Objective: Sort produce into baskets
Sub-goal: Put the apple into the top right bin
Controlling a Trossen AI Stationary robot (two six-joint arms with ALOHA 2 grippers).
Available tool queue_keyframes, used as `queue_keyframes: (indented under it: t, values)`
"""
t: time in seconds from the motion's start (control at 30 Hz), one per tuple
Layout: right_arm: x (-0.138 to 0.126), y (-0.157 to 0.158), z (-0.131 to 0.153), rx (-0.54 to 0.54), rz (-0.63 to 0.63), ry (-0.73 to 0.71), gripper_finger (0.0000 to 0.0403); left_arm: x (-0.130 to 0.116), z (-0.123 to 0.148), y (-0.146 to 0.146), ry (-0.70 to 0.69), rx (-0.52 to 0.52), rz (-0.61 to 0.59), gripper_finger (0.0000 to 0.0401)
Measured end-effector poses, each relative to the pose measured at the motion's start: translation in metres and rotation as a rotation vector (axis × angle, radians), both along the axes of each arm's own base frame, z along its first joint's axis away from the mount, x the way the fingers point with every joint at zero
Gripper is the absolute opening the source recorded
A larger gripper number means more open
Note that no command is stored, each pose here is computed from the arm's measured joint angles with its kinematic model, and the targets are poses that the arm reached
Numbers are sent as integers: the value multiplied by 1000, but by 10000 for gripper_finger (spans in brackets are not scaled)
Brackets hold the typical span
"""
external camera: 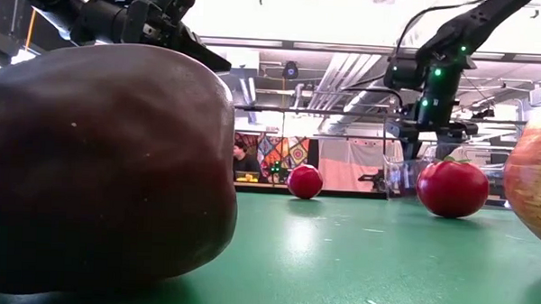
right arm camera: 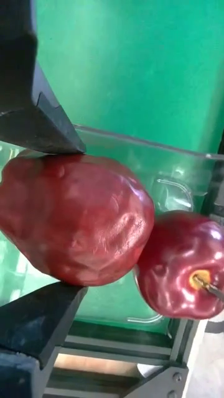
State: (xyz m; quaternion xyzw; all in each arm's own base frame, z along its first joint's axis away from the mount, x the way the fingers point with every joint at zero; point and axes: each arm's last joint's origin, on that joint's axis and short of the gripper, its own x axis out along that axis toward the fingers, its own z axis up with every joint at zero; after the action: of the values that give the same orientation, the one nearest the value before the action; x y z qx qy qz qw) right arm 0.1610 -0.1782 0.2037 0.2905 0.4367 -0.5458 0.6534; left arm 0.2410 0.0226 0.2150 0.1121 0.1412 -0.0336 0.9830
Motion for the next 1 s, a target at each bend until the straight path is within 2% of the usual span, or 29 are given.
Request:
queue_keyframes:
  t: [0.27,0.5,0.77,0.87,1.0]
  values:
    - [1,0,-1,10,14,-4,314,0,0,0,0,0,0,0]
    - [2,1,-1,47,87,-17,315,0,0,0,0,0,0,0]
    - [2,0,-1,23,101,7,317,0,0,0,0,0,0,0]
    - [1,0,0,5,90,28,332,0,0,0,0,0,0,0]
    - [1,0,0,4,91,25,373,0,0,0,0,0,0,0]
